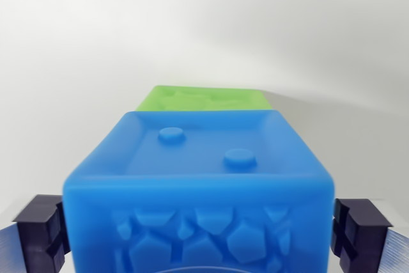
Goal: Stack cube
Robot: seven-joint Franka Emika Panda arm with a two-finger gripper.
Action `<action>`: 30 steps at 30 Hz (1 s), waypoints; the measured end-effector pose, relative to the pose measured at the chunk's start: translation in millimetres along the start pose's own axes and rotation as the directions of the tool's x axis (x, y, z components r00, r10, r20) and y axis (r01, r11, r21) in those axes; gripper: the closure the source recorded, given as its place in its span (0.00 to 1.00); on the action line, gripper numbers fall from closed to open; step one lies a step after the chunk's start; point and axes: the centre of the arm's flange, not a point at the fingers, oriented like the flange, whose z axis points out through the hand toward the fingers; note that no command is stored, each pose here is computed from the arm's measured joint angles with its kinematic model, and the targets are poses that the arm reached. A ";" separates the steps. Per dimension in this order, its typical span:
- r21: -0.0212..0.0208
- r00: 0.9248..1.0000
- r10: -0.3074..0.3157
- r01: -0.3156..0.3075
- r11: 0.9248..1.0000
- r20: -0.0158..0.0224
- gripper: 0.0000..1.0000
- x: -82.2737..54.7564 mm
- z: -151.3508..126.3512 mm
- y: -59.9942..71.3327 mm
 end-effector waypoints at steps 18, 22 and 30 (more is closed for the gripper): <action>0.002 1.000 0.000 0.000 1.000 -0.004 0.00 1.2 -31.6 -0.2; 0.003 1.000 0.001 -0.001 1.000 -0.004 0.00 1.0 -42.9 0.1; 0.004 1.000 0.001 -0.001 1.000 -0.006 0.00 0.7 -70.9 0.2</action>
